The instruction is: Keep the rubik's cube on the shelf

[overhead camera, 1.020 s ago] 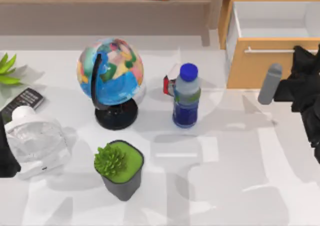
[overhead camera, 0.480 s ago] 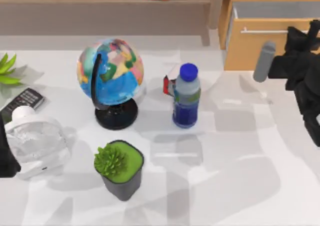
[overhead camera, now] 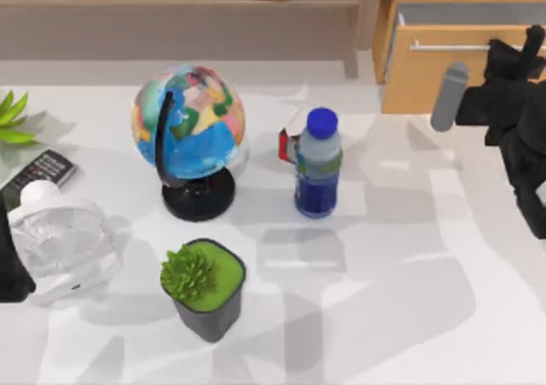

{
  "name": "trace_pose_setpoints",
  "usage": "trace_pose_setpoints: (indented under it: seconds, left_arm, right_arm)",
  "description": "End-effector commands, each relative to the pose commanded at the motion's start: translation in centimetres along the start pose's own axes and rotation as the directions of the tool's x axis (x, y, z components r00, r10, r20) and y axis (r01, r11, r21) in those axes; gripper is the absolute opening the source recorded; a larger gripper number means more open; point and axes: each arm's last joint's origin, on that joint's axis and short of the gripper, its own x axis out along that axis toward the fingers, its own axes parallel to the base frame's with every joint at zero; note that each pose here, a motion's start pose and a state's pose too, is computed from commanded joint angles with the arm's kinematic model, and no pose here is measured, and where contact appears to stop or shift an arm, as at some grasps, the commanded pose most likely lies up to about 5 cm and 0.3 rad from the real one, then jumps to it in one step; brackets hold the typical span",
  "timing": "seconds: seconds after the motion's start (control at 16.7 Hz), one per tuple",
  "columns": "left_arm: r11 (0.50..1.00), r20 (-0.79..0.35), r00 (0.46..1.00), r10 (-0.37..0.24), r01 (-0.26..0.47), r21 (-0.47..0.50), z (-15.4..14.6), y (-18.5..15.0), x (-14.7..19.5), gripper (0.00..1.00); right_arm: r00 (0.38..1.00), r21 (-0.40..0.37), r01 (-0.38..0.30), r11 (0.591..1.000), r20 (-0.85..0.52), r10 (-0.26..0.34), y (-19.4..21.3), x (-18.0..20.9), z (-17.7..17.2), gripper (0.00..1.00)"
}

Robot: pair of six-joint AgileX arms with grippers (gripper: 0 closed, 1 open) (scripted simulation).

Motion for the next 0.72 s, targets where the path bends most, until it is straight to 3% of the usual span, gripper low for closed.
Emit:
trace_pose_setpoints:
  seconds: [0.48,0.72]
  left_arm:
    - [1.0,0.0,1.0,0.0,0.0,0.0,0.0,0.0,0.0,1.0]
    - [1.0,0.0,1.0,0.0,0.0,0.0,0.0,0.0,0.0,1.0]
  right_arm:
    - [1.0,-0.001,-0.009,1.0,0.002,0.009,0.2,5.0,0.0,0.0]
    - [1.0,-0.002,-0.009,1.0,0.004,0.009,0.2,5.5,0.0,0.0]
